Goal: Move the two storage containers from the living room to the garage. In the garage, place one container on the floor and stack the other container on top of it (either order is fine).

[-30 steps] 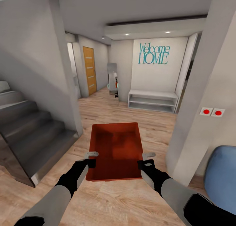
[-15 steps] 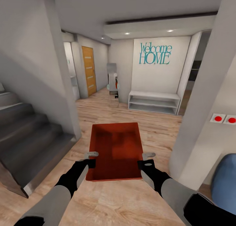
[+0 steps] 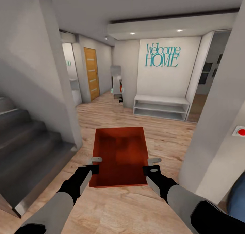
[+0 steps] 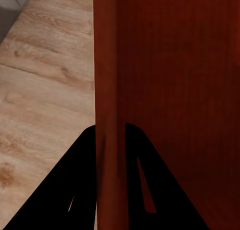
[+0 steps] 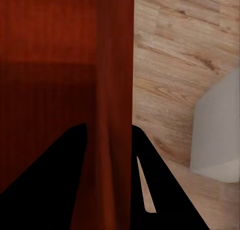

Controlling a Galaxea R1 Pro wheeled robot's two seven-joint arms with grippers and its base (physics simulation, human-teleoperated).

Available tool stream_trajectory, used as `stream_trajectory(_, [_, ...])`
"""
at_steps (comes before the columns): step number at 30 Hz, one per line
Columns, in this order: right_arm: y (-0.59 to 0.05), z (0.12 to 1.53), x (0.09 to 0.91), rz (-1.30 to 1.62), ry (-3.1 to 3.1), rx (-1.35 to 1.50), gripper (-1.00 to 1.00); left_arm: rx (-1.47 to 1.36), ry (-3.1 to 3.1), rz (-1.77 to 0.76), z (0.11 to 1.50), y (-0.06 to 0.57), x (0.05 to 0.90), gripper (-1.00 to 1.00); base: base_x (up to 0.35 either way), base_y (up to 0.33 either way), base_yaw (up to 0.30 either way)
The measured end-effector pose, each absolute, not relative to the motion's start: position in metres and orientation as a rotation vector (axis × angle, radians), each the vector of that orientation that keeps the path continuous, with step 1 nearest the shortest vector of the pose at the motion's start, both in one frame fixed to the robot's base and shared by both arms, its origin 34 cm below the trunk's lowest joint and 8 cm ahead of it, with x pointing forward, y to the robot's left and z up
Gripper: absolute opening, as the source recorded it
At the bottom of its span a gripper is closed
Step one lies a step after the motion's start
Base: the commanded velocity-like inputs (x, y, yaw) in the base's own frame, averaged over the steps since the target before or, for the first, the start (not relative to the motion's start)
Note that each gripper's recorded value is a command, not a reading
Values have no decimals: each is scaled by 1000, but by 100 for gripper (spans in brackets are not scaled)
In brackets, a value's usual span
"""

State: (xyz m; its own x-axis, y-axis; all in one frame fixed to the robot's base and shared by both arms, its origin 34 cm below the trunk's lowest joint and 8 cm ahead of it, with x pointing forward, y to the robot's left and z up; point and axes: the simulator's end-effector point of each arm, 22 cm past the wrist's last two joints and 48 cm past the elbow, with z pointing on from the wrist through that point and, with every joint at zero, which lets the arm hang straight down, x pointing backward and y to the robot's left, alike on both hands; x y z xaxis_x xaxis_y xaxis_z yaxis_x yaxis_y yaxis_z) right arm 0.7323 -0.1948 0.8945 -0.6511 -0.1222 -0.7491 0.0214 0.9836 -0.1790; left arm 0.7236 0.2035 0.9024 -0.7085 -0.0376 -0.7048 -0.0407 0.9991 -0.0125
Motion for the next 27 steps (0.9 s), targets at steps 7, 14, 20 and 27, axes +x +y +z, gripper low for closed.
stream_trajectory(7, [-195, 894, 732, -216, 2271, -70, -100, -54, 2359, 5, 902, 204, 723, -100, 322, 0, 0])
stream_trajectory(14, [-195, 895, 732, -216, 2270, -70, -100, -54, 2358, 5, 903, 204, 724, -100, 322, 0, 0])
stream_trajectory(20, [-195, 894, 732, -217, 2271, -71, -100, -55, 2360, 5, 902, 204, 723, -100, 322, 0, 0])
stream_trajectory(27, [-195, 894, 732, -217, 2271, -71, -100, -55, 2359, 5, 902, 204, 723, -100, 322, 0, 0])
